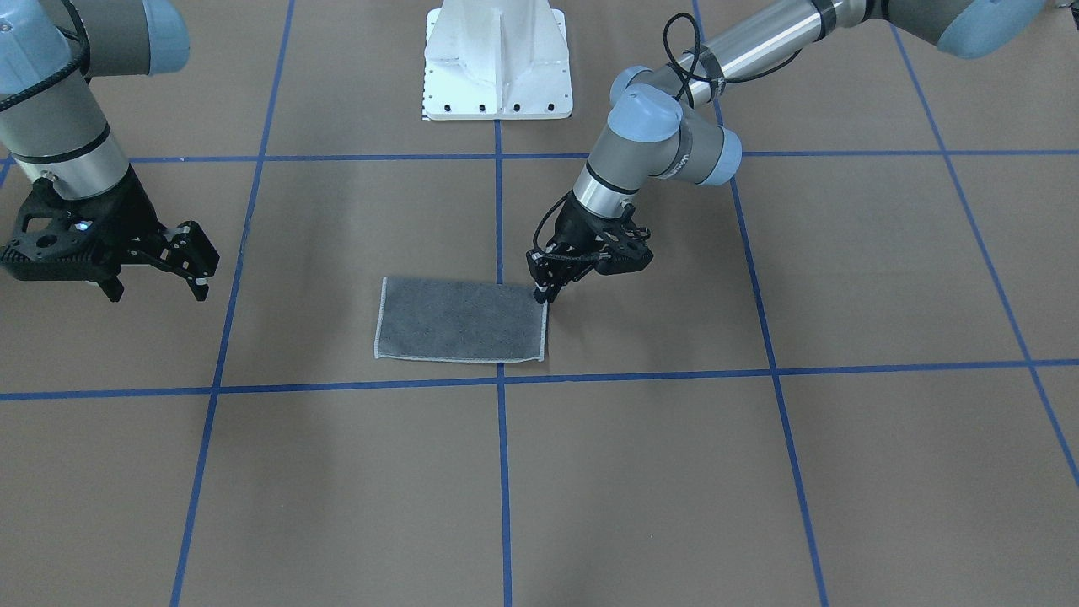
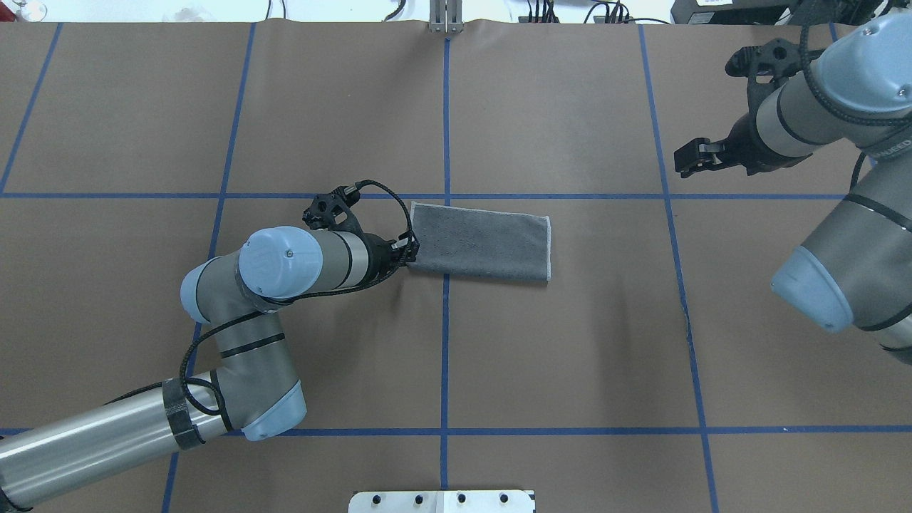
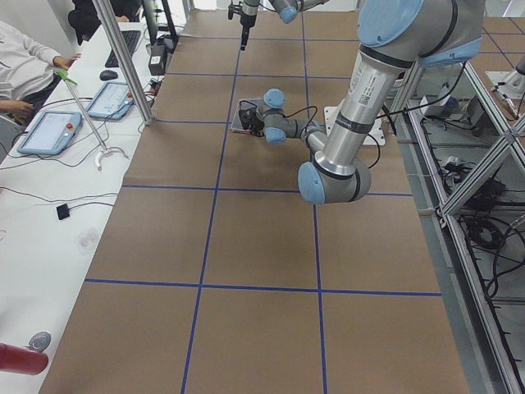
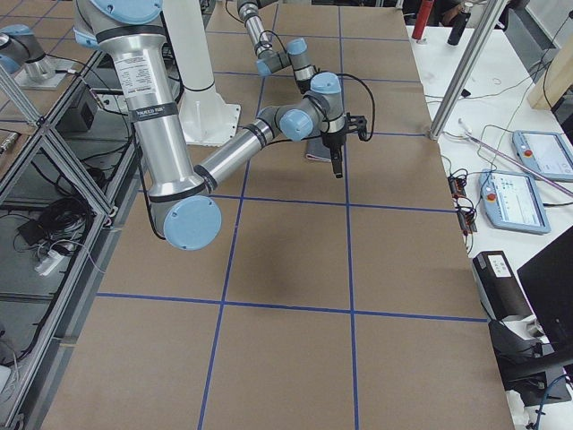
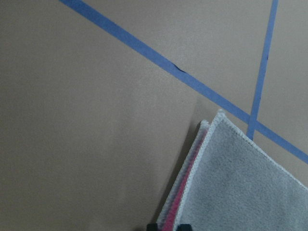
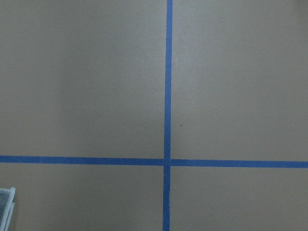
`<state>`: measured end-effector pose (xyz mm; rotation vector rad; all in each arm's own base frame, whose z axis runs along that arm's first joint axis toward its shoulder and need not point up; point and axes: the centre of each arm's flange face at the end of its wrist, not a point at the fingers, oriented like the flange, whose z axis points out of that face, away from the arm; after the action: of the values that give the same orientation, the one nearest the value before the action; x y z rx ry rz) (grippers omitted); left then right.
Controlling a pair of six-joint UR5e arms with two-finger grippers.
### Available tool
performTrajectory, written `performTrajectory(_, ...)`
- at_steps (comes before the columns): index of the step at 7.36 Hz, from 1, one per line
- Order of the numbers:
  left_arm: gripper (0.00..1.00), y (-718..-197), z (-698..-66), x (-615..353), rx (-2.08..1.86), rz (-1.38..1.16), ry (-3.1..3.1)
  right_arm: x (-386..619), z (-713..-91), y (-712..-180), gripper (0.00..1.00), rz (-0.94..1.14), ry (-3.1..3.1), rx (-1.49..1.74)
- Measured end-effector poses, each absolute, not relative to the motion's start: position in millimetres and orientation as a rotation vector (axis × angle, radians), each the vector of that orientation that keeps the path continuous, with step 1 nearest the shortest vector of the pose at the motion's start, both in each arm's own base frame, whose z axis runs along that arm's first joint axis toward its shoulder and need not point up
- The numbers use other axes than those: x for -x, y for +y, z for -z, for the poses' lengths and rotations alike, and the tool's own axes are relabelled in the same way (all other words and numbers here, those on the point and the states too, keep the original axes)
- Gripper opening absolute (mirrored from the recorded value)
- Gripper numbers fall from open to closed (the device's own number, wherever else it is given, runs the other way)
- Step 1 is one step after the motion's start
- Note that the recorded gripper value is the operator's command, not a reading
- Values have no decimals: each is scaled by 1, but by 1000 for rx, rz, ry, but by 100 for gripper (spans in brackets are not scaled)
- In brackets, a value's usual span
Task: Fold towel twice with both arms
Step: 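Grasp the folded towel's end nearest the left gripper, then drag the folded strip toward the left arm while the right arm withdraws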
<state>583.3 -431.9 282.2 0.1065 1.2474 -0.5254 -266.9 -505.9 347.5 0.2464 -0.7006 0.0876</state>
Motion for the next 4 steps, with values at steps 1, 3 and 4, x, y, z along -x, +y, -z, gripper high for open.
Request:
performTrajectory(1, 0, -432, -282, -583, -107, 525, 1248, 267, -348, -506, 100, -88, -700, -246)
performTrajectory(3, 0, -432, -285, -572, -110, 528, 1251, 267, -348, -506, 100, -87, -701, -245)
performTrajectory(4, 0, -427, -296, -553, -118, 525, 1249, 266, -349, -507, 100, -86, -701, -243)
